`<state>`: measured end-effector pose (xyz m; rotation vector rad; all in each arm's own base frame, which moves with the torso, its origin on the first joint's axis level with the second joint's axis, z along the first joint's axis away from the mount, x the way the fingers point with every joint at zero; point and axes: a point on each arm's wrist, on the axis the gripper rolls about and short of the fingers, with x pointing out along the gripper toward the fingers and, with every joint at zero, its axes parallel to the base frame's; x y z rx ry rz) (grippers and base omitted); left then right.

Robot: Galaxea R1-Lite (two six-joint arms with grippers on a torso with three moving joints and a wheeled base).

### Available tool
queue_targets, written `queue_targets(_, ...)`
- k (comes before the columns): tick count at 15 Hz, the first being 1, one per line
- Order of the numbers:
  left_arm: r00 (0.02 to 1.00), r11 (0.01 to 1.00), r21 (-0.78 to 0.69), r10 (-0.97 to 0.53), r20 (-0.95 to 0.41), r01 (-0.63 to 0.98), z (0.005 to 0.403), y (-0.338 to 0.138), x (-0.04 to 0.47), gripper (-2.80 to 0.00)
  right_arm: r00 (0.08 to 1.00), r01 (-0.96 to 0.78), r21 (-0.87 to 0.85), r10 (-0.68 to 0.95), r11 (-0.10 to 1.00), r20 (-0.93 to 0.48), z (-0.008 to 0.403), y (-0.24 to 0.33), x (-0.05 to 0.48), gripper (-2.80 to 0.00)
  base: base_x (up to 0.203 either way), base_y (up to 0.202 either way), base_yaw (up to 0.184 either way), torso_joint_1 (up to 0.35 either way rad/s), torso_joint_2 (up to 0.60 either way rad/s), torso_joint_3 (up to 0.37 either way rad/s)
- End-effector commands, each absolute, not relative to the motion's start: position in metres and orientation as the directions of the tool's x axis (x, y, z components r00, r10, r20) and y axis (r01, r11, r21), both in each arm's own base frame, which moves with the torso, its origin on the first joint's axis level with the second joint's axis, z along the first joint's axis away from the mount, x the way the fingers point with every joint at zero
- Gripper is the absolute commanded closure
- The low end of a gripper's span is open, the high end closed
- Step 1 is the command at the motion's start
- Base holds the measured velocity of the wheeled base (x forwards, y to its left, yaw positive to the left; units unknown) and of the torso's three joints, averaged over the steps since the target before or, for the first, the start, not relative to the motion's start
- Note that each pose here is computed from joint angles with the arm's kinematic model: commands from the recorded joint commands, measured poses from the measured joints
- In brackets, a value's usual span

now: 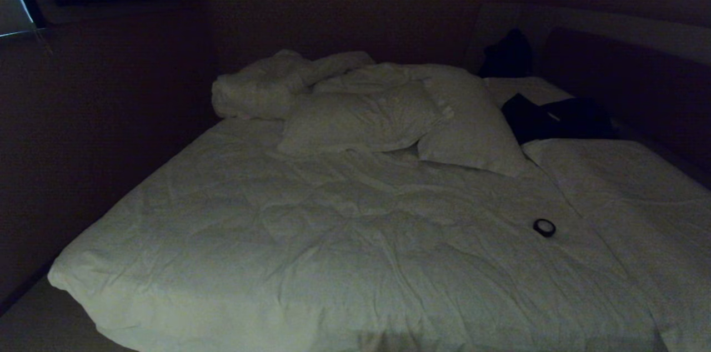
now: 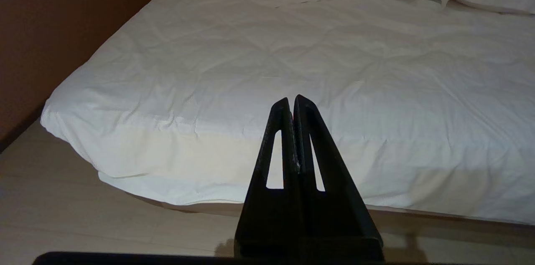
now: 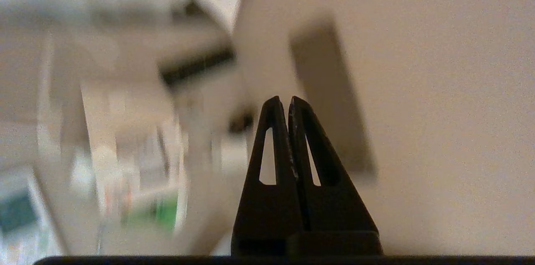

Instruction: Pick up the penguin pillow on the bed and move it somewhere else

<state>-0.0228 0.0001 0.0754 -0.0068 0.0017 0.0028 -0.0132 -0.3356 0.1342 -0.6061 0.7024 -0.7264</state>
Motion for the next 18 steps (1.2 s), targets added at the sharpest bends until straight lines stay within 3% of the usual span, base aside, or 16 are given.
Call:
queue_targets(1, 1.0, 1.0, -0.006, 0.003, -0.003, -0.003, 0.075, 0.0, -0.023, 0.0, 0.556, 0.476, -0.639, -0.77, 0.604, -0.314, 0.155, -0.346, 0.033, 0.0, 0.0, 0.0, 0.0, 0.0, 0.0, 0.0)
queue_targets(4, 1.0, 1.0, -0.008, 0.003, -0.003, -0.003, 0.075, 0.0, -0.023, 0.0, 0.559, 0.582, -0.529, -0.776, 0.617, -0.291, 0.168, -0.348, 0.101, 0.0, 0.0, 0.0, 0.0, 0.0, 0.0, 0.0)
queue_targets(7, 1.0, 1.0, -0.007, 0.003, -0.003, -0.003, 0.075, 0.0, -0.023, 0.0, 0.571, 0.707, -0.316, -0.775, 0.632, -0.272, 0.177, -0.321, 0.181, 0.0, 0.0, 0.0, 0.0, 0.0, 0.0, 0.0)
queue_targets(13, 1.0, 1.0, -0.008, 0.003, -0.003, -0.003, 0.075, 0.0, -0.023, 0.0, 0.591, 0.791, 0.027, -0.752, 0.611, -0.293, 0.174, -0.204, 0.304, 0.0, 0.0, 0.0, 0.0, 0.0, 0.0, 0.0)
queue_targets(18, 1.0, 1.0, -0.008, 0.003, -0.003, -0.003, 0.075, 0.0, -0.023, 0.0, 0.7, 0.685, 0.169, -0.577, 0.708, -0.421, 0.163, -0.097, 0.343, 0.0, 0.0, 0.0, 0.0, 0.0, 0.0, 0.0)
